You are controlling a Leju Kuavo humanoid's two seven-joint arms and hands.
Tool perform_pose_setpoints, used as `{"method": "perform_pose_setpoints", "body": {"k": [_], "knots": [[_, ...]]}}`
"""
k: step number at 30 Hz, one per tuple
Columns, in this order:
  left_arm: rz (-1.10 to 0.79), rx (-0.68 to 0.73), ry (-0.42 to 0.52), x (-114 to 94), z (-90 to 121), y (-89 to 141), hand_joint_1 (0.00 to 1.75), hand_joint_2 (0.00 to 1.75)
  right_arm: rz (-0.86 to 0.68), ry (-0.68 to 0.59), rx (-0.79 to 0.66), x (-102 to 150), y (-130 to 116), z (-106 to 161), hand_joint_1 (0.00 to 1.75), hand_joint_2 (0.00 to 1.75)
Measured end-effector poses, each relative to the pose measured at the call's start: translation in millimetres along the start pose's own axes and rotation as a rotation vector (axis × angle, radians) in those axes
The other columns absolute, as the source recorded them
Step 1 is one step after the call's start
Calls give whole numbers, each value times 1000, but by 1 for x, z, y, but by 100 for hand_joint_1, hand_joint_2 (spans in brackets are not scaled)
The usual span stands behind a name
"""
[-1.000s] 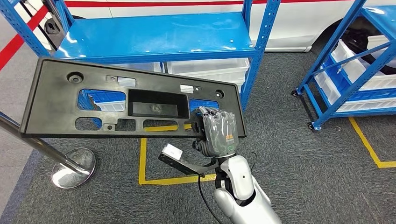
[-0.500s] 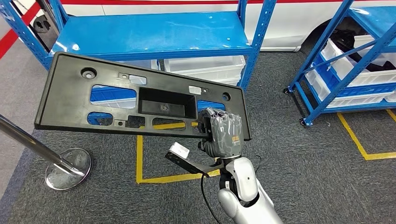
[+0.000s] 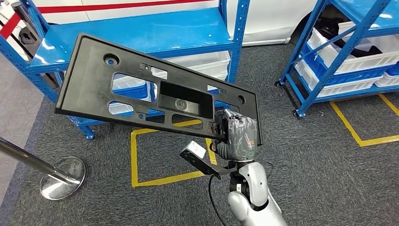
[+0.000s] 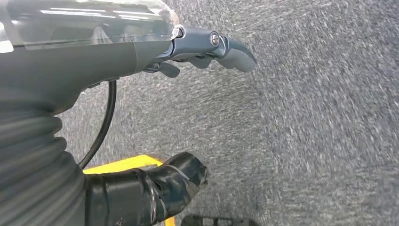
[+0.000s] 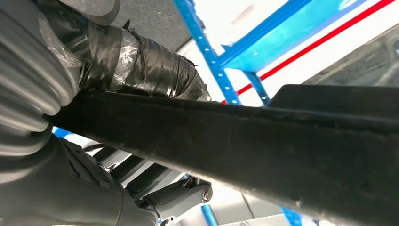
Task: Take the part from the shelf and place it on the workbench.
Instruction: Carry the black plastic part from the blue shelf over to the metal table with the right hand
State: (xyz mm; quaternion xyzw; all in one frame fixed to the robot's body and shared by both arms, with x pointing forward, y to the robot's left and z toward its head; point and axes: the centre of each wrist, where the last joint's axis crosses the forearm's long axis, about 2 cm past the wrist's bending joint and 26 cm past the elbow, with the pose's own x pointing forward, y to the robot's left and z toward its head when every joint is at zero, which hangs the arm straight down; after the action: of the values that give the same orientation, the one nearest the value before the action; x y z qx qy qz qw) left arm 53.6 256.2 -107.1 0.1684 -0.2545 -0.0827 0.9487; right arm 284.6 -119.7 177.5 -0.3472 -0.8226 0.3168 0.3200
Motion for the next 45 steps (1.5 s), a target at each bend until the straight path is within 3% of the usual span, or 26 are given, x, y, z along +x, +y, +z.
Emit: {"method": "perform_pose_setpoints", "body": {"k": [33,45], "knots": [[-4,19,25,-4,1,1,0,175,-92,102,-201,-21,-28,47,175,175],[-154,-55,21,-10,0,8,0,175,-91,132,-248,-37,-40,62,175,175]]}}
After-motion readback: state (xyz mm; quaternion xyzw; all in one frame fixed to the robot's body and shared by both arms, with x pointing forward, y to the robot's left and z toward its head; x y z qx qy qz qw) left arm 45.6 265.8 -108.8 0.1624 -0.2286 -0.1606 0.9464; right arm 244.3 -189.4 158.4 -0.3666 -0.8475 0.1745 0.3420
